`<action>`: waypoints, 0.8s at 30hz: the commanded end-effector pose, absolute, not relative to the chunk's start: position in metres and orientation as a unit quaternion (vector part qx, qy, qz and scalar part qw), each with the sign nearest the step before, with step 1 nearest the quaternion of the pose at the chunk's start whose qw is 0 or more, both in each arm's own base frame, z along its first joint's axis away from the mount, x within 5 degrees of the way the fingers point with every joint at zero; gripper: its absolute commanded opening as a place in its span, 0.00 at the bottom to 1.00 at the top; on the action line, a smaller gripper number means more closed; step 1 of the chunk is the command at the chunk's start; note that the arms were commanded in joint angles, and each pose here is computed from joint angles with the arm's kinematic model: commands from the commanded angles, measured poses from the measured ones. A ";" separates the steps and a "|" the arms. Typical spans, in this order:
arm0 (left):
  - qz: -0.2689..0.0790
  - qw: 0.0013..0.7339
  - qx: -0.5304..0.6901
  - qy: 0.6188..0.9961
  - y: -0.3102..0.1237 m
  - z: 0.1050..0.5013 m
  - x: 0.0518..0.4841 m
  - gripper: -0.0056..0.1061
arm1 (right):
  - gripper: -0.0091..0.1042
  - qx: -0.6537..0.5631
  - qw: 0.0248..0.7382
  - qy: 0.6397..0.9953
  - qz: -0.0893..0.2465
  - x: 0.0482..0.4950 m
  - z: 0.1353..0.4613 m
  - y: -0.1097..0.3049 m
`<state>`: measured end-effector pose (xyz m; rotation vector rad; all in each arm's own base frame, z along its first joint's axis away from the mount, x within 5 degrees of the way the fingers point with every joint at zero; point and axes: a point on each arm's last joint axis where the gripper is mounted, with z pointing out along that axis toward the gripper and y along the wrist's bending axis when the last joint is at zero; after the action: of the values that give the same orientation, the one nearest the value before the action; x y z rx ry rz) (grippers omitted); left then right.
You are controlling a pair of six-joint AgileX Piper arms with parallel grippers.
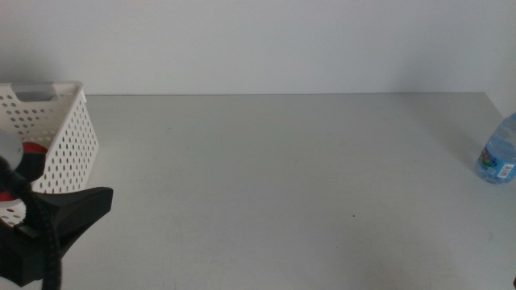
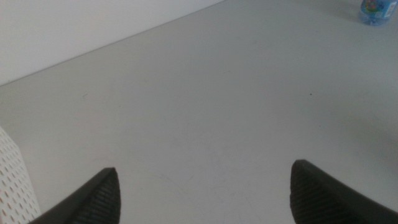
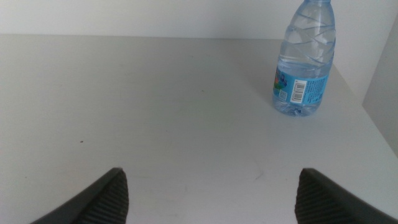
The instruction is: Use arms to grab the bottles and put them into the dustbin to the left of the table.
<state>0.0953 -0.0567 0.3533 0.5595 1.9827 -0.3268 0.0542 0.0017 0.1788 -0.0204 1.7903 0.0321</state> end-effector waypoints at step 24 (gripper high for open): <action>-0.151 0.543 0.223 0.795 -0.058 0.368 0.096 0.89 | 0.91 0.008 0.686 0.727 0.037 0.104 0.254 0.004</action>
<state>0.0956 -0.0563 0.3533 0.5619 1.9812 -0.3187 0.0982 0.0038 0.2341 0.0303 1.7451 0.0821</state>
